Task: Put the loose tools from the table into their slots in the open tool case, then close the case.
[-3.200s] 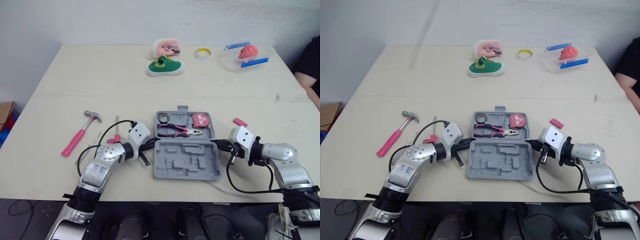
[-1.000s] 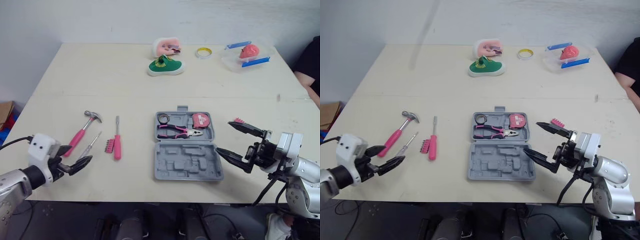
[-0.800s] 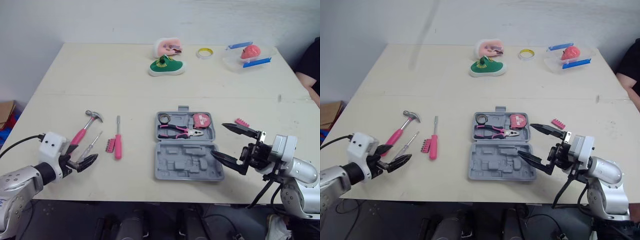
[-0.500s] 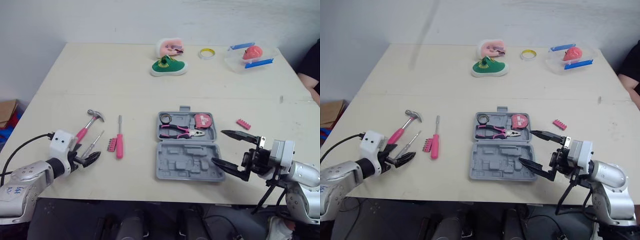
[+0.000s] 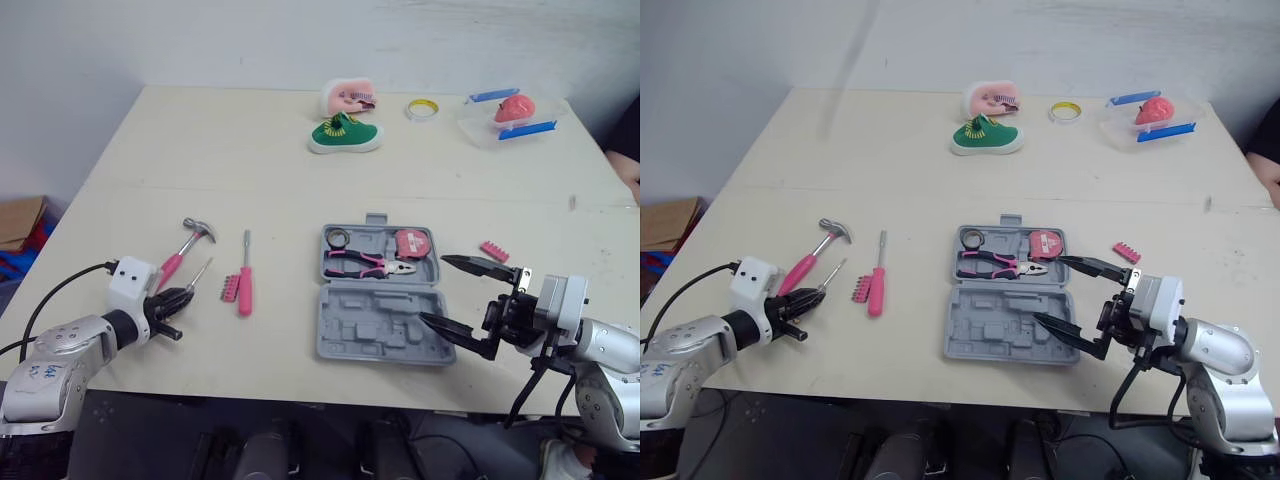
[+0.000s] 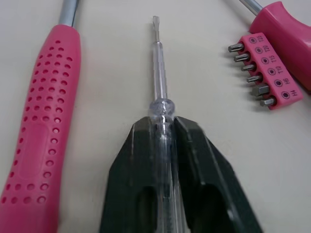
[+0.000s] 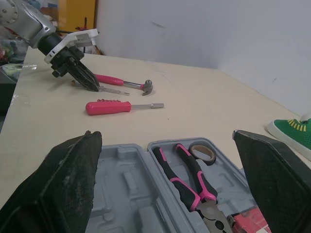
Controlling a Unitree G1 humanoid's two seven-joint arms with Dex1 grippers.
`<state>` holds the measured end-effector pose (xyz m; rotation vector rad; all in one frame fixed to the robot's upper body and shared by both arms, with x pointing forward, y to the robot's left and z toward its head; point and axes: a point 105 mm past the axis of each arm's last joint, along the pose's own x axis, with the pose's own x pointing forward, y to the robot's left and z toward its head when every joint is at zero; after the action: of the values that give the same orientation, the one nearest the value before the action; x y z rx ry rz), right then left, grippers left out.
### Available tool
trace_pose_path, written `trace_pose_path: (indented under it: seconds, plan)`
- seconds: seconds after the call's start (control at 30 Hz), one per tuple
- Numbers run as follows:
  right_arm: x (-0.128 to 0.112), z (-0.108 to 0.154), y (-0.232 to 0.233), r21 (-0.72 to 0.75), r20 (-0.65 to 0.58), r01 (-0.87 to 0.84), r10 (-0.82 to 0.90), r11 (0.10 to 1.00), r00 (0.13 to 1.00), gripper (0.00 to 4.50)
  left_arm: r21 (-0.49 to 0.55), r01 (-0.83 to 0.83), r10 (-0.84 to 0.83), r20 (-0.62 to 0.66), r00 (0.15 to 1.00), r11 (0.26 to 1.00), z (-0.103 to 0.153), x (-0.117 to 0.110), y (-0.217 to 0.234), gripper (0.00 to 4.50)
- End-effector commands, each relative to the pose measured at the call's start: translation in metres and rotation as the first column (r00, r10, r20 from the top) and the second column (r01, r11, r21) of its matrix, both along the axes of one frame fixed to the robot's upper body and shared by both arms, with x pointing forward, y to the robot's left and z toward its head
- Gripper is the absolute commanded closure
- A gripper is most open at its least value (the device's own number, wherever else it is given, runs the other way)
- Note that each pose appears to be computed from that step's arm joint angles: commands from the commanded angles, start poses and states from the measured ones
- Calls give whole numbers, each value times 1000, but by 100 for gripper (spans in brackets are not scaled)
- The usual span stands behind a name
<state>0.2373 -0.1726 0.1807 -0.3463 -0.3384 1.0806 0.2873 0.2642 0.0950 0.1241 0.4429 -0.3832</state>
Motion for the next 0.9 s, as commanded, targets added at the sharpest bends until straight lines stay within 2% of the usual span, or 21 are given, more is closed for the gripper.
trace_pose_path:
  seconds: [0.03, 0.1, 0.2, 0.37, 0.47, 0.57, 0.63, 0.77, 0.9]
  plan:
    - [-5, 8, -1, -9, 30, 6, -6, 1000, 1000, 0, -23, 46, -47, -27, 999, 999, -10, -7, -7, 443]
    - [-6, 6, -7, -23, 19, 17, -17, 1000, 1000, 0, -58, 97, -93, 70, 993, 994, 10, -2, -14, 443]
    - [-5, 5, -18, -40, 13, 56, -55, 998, 998, 0, -10, 208, -201, 201, 959, 978, 40, 2, -24, 443]
    - [-7, 3, -37, -57, -2, 124, -124, 991, 992, 0, 65, 454, -452, 287, 845, 889, 84, 0, -65, 443]
    - [-7, 3, -44, -55, -3, 158, -159, 986, 987, 0, 66, 553, -546, 287, 787, 831, 97, -3, -89, 443]
    - [-9, -1, -52, -84, -20, 178, -180, 980, 983, 0, 97, 709, -707, 251, 662, 698, 109, -7, -135, 443]
    - [-9, -3, -56, -92, -20, 199, -202, 976, 979, 0, 126, 779, -786, 184, 590, 614, 106, -9, -162, 443]
    - [-12, -5, -61, -93, -21, 237, -240, 967, 971, 0, 188, 804, -825, 100, 556, 564, 101, -4, -191, 443]
    - [-17, -9, -62, -99, -33, 241, -245, 966, 969, 0, 207, 842, -860, -3, 510, 498, 92, -5, -210, 443]
